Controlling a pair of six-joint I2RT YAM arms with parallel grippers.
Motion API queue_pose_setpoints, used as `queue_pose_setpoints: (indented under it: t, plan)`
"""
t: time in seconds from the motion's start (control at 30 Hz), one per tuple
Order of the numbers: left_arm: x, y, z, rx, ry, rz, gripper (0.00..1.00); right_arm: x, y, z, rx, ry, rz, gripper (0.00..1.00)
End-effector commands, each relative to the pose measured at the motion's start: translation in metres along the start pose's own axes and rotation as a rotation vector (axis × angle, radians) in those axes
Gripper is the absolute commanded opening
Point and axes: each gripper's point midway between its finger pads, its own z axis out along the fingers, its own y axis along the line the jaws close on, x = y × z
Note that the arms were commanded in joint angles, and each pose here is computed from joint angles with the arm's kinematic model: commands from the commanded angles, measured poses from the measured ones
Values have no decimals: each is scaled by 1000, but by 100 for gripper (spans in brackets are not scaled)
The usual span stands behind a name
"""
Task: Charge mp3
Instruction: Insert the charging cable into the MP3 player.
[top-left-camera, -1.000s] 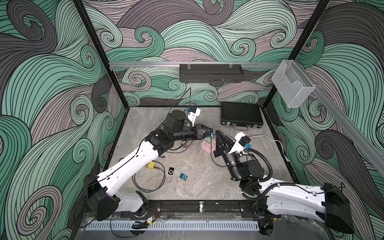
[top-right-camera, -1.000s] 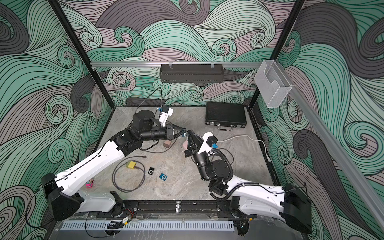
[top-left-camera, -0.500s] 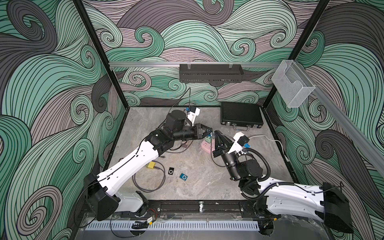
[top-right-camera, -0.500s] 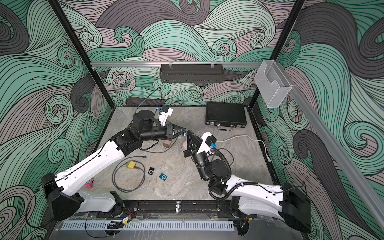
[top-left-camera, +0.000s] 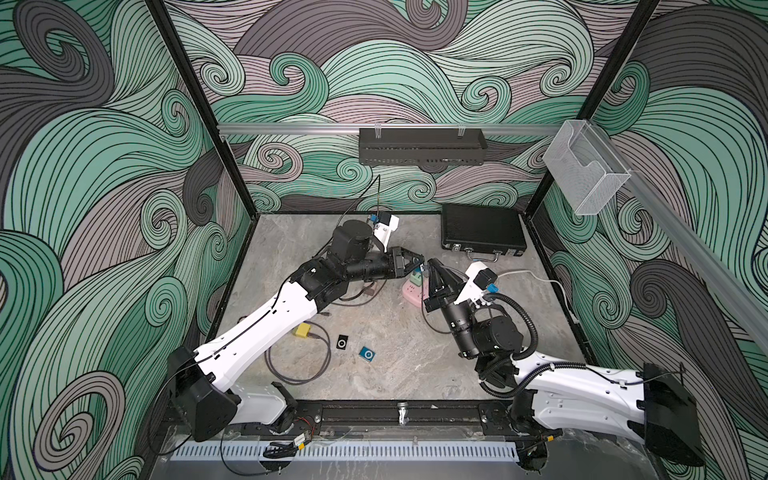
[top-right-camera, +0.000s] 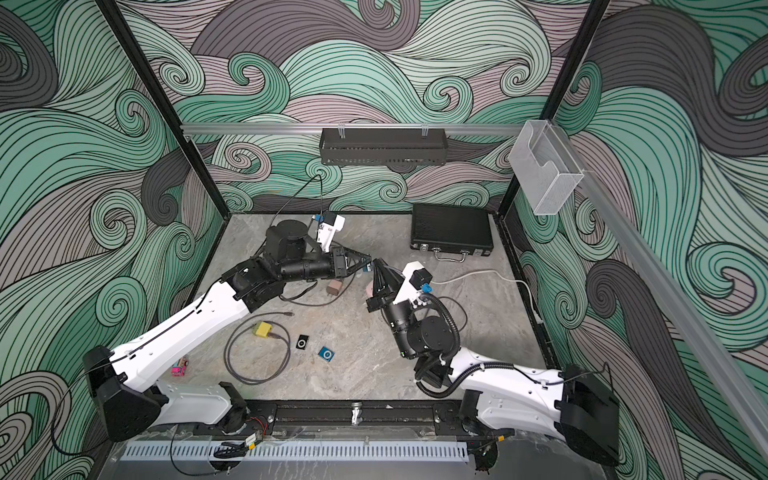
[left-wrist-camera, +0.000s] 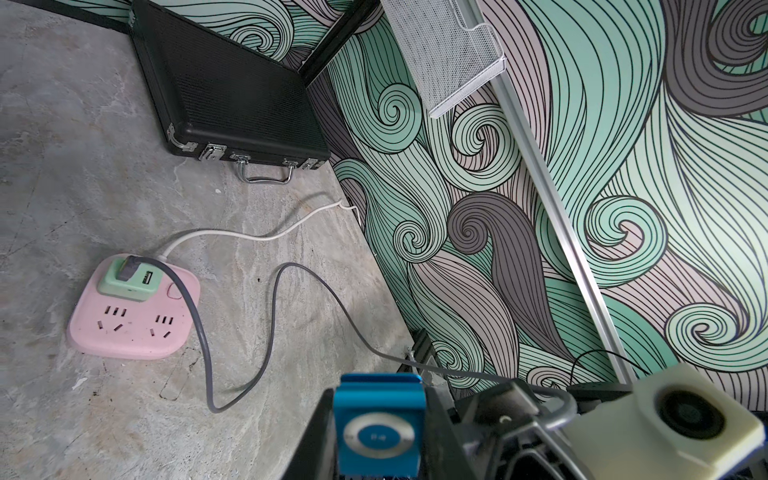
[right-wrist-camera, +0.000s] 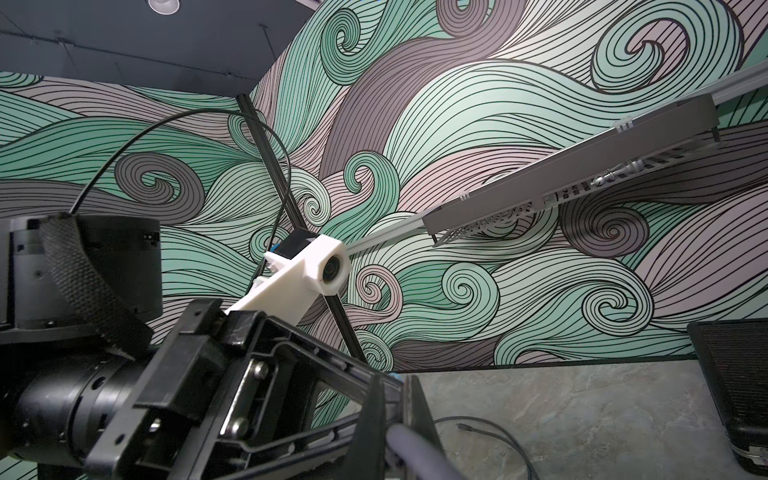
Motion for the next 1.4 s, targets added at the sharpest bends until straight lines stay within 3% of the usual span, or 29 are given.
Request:
queue_pose_setpoints:
  t: [0.0,0.63,1.13,1.37]
  plan:
    - [-9,-30,-11,90,-35,45,18,6,-8,3,29,26,-6,0]
    - [-10,-32,-10,89,-53,58,17,23,-3,10,20,66,35,0]
    - [-28,-33,-16,29,-116,17,17,61,-8,11,60,166,-134,0]
    - [-40,-50,-25,55,-142,12,18,75,-21,4,87,215,-218,0]
